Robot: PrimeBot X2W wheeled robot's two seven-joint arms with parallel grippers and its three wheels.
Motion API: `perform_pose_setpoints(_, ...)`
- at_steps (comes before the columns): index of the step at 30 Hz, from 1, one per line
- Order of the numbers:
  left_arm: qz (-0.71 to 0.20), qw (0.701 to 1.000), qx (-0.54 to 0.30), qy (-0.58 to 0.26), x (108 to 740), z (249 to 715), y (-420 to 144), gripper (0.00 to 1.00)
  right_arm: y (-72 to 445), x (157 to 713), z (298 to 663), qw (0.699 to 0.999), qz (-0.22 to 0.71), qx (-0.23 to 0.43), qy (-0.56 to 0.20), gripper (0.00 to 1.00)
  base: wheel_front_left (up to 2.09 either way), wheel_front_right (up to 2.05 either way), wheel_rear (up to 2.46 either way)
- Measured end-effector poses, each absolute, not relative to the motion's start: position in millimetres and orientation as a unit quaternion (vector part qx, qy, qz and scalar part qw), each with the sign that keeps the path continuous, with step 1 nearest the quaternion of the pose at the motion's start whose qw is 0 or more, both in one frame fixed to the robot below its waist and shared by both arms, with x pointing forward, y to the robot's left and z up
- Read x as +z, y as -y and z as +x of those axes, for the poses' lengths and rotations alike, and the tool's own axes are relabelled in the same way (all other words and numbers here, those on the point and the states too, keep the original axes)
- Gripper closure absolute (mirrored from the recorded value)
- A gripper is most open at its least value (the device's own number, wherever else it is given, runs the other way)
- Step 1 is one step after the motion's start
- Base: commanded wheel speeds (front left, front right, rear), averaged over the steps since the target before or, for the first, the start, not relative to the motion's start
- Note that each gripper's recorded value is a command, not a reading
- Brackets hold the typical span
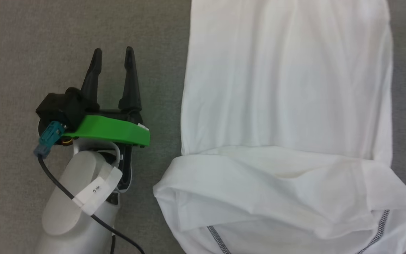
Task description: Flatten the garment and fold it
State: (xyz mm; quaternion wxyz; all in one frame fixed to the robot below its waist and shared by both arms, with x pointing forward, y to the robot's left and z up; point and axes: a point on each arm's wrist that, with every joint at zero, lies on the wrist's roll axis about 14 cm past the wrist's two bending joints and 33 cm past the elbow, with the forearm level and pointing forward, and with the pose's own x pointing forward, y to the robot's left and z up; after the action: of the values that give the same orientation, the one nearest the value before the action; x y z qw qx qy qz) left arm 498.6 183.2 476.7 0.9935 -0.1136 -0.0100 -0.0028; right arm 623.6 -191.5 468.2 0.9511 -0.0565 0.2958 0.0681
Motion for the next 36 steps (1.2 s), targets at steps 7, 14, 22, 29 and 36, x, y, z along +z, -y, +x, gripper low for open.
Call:
perform_pose_setpoints(7,-0.105,0.994,0.023,-0.017,453.2,495.4,-199.8,0.0,171.2,414.5,646.6,0.909,-0.104,0.079,-0.396,0.0,0.0,0.0,0.0)
perform_pose_setpoints(14,-0.099,0.993,0.047,-0.039,433.9,492.2,-213.7,0.0,162.5,369.1,654.4,0.877,-0.12,0.084,-0.458,0.0,0.0,0.0,0.0)
perform_pose_setpoints(22,-0.096,0.992,0.06,-0.059,418.4,488.7,-221.8,0.0,156.5,358.9,657.9,0.861,-0.115,0.095,-0.486,0.59,0.0,0.0,0.0)
perform_pose_setpoints(29,-0.1,0.991,0.057,-0.067,413.2,490.1,-218.1,0.0,158.4,363.8,655.3,0.863,-0.106,0.095,-0.485,1.0,0.0,0.0,0.0)
perform_pose_setpoints(36,-0.106,0.991,0.051,-0.068,414.4,491.2,-214.3,0.0,176.2,387.1,663.7,0.892,-0.095,0.07,-0.437,1.0,0.0,0.0,0.0)
